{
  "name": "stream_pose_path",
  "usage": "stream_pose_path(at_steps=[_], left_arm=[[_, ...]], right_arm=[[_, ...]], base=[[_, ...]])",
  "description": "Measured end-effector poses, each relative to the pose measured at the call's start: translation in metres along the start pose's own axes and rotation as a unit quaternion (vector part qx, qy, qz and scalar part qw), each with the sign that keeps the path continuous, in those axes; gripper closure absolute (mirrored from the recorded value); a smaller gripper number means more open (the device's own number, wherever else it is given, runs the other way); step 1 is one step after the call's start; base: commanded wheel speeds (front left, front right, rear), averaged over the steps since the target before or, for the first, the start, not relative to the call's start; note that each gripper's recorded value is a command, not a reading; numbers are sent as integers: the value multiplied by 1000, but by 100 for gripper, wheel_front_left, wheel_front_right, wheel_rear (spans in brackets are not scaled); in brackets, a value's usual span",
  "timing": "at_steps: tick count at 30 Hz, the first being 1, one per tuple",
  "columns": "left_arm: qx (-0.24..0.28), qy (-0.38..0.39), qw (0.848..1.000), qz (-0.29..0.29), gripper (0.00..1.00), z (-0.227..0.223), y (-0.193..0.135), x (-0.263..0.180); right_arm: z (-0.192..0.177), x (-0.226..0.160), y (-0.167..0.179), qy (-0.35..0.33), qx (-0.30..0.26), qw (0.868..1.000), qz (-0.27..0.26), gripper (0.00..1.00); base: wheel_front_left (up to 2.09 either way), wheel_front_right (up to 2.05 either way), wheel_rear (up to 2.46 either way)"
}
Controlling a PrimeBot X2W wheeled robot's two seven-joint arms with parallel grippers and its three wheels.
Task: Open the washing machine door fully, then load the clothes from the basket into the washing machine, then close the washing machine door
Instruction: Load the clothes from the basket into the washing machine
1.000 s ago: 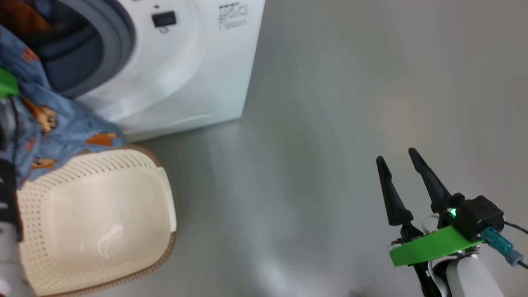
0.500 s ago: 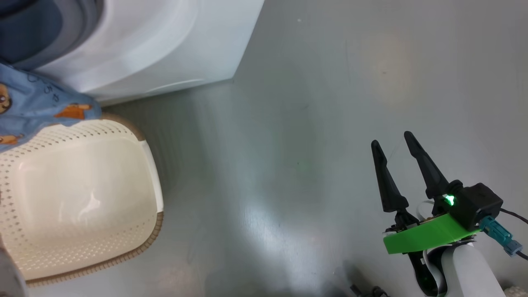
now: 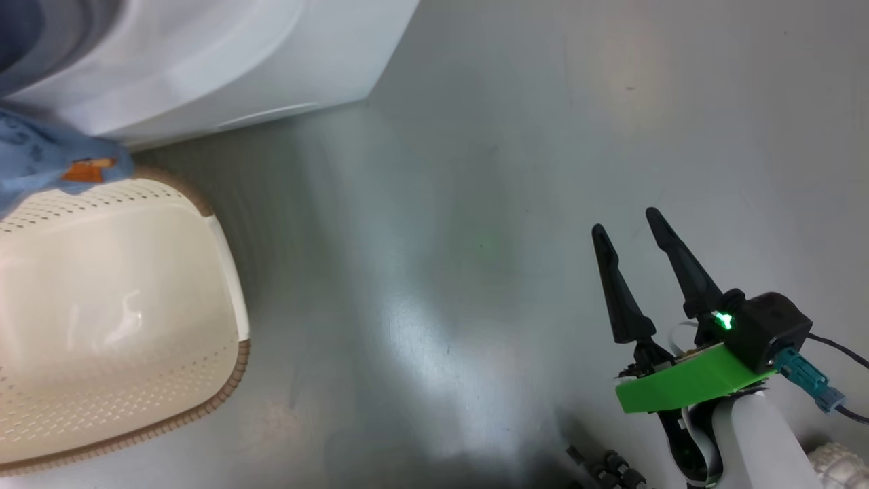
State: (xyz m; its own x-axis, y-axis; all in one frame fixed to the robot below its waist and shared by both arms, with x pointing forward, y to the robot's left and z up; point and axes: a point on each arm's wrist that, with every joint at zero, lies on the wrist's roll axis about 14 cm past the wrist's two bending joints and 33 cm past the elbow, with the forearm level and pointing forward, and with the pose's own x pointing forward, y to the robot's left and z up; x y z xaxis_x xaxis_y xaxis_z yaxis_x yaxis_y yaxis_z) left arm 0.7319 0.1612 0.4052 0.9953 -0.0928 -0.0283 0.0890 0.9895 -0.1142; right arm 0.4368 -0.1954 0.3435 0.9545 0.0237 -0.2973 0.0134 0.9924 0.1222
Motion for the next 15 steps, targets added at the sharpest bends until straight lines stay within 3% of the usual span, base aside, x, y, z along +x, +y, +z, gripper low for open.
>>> stream_pose_path(at_steps=[8, 13, 15], left_arm=[[43, -130, 990, -20, 100, 75, -17, 16], [47, -136, 989, -24, 100, 77, -20, 13], [43, -112, 993, -23, 0, 62, -20, 10]], right_arm=[[-4, 1, -4, 6, 1, 1000, -5, 0], [-4, 1, -3, 6, 1, 1000, -4, 0], [-3, 0, -2, 6, 3, 1000, -3, 0]], base=[[0, 0, 0], [0, 0, 0], [0, 0, 0]])
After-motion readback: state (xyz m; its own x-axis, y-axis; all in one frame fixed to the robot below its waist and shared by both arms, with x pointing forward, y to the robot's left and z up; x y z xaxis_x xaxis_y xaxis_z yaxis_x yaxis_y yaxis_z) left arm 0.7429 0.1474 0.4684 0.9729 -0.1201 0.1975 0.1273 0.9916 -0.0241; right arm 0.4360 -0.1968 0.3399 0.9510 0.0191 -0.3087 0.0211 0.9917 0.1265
